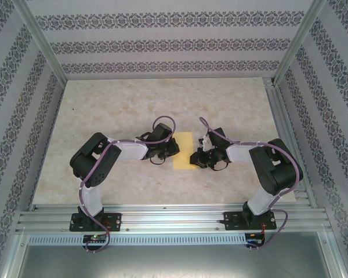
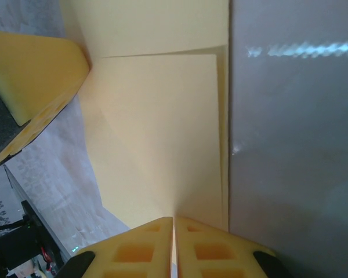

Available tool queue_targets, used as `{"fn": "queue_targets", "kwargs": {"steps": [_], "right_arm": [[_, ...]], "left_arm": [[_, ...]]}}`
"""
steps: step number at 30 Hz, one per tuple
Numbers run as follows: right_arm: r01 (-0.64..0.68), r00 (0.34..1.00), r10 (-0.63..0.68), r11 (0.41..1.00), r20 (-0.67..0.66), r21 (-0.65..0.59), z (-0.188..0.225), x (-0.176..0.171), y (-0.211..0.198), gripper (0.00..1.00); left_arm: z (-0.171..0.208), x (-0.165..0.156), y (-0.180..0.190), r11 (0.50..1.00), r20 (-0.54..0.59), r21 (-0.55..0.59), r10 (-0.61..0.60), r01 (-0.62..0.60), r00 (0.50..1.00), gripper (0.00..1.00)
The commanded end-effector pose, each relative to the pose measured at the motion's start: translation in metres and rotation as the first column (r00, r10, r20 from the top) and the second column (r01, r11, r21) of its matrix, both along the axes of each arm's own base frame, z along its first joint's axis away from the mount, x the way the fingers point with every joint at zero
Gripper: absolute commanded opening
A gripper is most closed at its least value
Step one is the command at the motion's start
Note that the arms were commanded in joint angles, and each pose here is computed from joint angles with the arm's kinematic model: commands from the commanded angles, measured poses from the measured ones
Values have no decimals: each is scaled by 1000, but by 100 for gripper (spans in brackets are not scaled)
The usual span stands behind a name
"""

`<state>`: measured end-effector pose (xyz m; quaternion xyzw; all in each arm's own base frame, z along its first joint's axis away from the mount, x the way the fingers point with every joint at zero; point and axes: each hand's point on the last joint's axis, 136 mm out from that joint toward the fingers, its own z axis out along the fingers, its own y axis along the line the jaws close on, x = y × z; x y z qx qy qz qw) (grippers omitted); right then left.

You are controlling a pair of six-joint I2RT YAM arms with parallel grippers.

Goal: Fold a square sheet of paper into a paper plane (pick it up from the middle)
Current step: Fold the triangle a second time at the center of the table.

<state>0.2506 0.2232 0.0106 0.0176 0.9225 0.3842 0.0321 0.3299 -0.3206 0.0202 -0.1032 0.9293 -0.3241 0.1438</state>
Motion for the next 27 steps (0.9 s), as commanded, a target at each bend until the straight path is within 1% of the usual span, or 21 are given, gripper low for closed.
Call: {"fn": "queue_targets", "kwargs": {"steps": [1, 7, 10, 14, 17, 19, 22, 24, 27], "right_arm": [[-5, 995, -7, 993, -100, -117, -34, -32, -23, 11], [-15, 996, 5, 994, -92, -111, -30, -31, -22, 11], [-12, 998, 6, 996, -61, -91, -19, -24, -18, 13], [-15, 999, 16, 999, 29, -49, 17, -6, -8, 18], [-18, 993, 23, 999, 120, -39, 50, 8, -5, 26], [-4, 985, 15, 998, 173, -66, 65, 15, -10, 30], [47, 975, -4, 981, 223, -187, 67, 25, -30, 36], [56, 975, -3, 971, 221, -233, 62, 29, -36, 38], [50, 981, -3, 971, 195, -235, 52, 32, -33, 40]], "left_arm": [[-7, 13, 20, 998, 3, 53, 23, -23, 1000, 12], [-3, 23, 18, 999, 14, 51, 0, -1, 1000, 12], [0, 26, 16, 999, 21, 37, -8, 7, 1000, 13], [24, 31, 12, 999, 66, 18, -31, 30, 997, 16], [48, 32, 8, 999, 106, -7, -53, 54, 993, 20], [62, 31, 7, 998, 130, -23, -61, 64, 990, 23], [72, 24, 0, 993, 135, -73, -80, 91, 988, 27], [73, 17, -5, 988, 123, -106, -95, 109, 988, 28], [67, 7, -16, 978, 93, -159, -119, 133, 989, 29]]}}
